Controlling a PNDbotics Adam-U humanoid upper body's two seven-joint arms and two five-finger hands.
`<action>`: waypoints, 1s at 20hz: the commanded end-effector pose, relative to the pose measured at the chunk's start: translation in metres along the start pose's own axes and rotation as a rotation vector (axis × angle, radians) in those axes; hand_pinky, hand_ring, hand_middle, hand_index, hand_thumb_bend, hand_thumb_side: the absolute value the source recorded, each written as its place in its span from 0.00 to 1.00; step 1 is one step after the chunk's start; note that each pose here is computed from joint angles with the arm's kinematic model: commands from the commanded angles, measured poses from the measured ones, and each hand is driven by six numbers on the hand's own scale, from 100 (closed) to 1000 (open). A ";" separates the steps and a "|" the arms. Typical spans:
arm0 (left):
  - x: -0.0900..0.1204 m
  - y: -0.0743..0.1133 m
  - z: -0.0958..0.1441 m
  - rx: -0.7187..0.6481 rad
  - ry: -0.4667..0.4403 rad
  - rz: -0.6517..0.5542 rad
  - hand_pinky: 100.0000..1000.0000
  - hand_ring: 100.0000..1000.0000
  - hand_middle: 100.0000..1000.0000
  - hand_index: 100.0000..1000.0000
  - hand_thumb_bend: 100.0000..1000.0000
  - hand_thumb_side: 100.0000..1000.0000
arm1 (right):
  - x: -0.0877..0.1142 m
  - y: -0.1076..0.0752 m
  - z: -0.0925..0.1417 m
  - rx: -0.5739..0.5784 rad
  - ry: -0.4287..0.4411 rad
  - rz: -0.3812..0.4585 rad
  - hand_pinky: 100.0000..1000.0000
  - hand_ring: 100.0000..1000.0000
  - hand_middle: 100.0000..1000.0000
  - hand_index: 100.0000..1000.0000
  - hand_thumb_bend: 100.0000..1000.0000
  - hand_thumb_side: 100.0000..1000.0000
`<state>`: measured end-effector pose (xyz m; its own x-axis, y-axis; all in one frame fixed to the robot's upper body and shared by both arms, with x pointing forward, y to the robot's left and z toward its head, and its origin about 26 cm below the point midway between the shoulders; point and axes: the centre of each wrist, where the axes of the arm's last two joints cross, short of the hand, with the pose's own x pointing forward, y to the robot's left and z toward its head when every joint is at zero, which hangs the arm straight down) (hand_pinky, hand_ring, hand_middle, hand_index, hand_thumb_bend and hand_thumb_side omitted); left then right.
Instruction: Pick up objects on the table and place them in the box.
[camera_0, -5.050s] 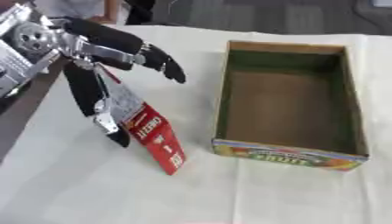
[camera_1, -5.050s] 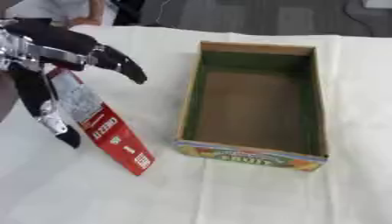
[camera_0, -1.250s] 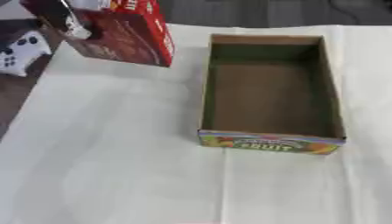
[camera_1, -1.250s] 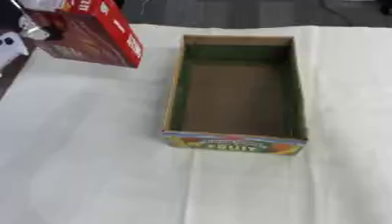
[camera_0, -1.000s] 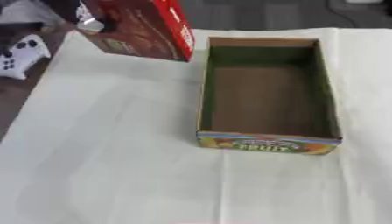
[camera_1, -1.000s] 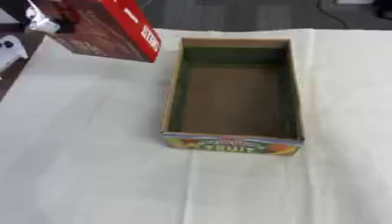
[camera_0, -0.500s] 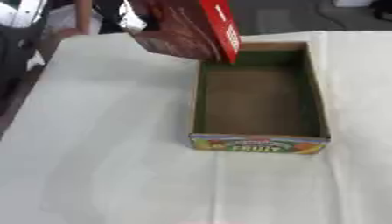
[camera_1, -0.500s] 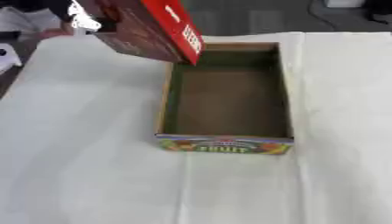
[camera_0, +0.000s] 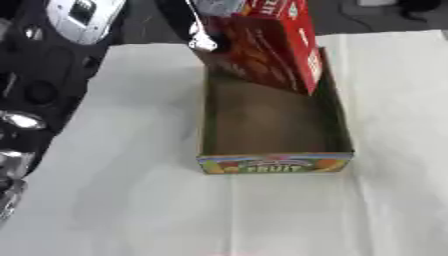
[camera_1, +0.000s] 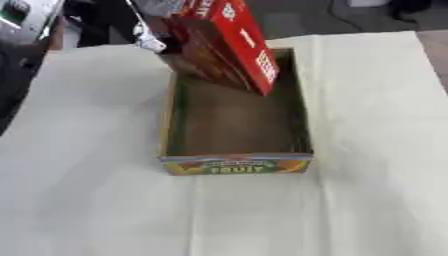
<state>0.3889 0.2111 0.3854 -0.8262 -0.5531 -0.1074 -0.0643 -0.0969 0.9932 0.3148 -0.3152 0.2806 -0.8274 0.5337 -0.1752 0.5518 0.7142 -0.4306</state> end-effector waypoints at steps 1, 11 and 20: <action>0.007 0.010 -0.006 -0.058 -0.072 -0.091 0.35 0.43 0.47 0.51 0.00 0.00 | 0.000 -0.006 -0.009 -0.006 -0.032 0.011 0.27 0.44 0.48 0.59 0.00 0.74; 0.001 -0.004 -0.019 -0.130 -0.061 -0.100 0.48 0.49 0.53 0.56 0.17 0.23 | 0.000 -0.006 -0.010 -0.007 -0.034 0.008 0.27 0.44 0.48 0.59 0.00 0.74; -0.015 -0.011 -0.014 -0.185 0.000 -0.106 0.50 0.51 0.55 0.58 0.21 0.26 | -0.001 -0.006 -0.008 -0.002 -0.029 0.008 0.27 0.44 0.48 0.59 0.00 0.74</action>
<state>0.4137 0.2016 0.3609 -0.8027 -0.5863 -0.1089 -0.0059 -0.1749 0.9846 0.3151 -0.3146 0.2824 -0.8319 0.5256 -0.1781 0.5463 0.7194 -0.4290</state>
